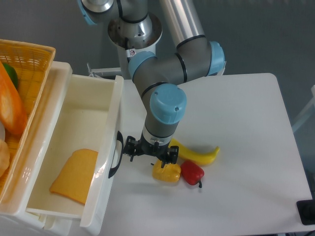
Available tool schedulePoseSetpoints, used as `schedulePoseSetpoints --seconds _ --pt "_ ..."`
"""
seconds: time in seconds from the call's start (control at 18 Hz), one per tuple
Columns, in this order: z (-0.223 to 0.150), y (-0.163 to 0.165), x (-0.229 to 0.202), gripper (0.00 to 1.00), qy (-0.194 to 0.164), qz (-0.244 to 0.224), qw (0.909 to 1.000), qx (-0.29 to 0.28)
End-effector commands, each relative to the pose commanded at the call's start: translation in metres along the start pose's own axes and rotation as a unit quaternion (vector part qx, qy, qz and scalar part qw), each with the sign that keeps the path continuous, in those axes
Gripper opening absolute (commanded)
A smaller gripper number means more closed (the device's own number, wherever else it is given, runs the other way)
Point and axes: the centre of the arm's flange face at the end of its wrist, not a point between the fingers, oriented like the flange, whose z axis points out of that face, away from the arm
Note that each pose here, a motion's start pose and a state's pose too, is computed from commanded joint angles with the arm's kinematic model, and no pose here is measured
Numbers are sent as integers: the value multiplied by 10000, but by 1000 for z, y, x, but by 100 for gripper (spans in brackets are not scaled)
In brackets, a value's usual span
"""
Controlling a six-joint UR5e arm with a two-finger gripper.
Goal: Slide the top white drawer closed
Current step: 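Move the gripper toward the open drawer's front panel beside the handle, then push the drawer front with the gripper, sliding the drawer shut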
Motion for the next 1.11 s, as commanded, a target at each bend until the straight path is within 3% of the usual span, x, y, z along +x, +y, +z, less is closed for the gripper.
schedulePoseSetpoints --seconds 1.11 --pt "1 -15 65 100 45 481 9988 47"
